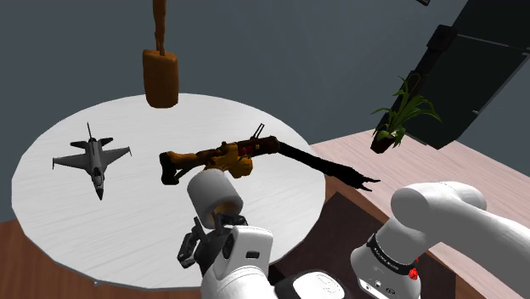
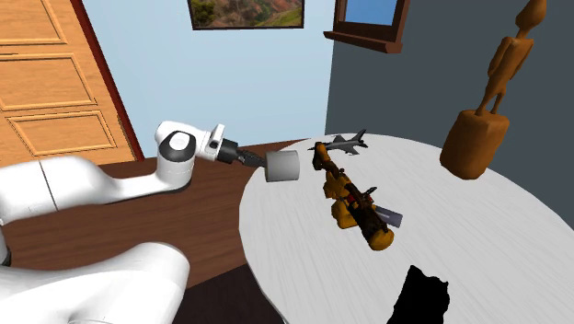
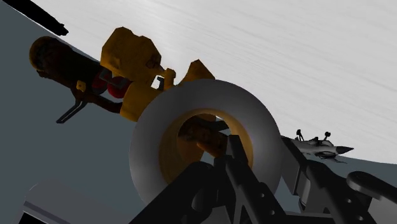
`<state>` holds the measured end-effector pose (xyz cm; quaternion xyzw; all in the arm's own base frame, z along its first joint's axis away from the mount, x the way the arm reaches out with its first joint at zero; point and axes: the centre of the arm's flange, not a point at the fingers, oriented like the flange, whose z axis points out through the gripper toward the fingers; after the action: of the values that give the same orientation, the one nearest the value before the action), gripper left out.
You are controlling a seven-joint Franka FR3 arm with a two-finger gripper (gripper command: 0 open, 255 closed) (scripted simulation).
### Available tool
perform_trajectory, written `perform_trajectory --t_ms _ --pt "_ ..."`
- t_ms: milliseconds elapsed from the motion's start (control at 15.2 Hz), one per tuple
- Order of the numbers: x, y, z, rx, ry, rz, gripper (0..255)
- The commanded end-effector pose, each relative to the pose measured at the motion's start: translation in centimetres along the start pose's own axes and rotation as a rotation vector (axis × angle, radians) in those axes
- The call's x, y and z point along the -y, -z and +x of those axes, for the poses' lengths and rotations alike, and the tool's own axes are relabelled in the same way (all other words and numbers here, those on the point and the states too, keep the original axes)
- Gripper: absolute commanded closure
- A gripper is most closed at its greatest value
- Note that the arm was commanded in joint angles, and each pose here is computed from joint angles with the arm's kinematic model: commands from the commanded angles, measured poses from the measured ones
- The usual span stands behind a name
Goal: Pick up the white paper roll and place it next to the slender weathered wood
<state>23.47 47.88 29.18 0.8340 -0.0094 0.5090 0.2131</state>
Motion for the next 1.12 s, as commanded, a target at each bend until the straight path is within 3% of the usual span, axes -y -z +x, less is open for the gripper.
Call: perform_trajectory --t_ms 0,1056 --pt "-0.4 0.3 1.0 0.0 0.0 0.0 255" --pt "-3.3 3.6 8.2 0.0 0.0 0.0 255"
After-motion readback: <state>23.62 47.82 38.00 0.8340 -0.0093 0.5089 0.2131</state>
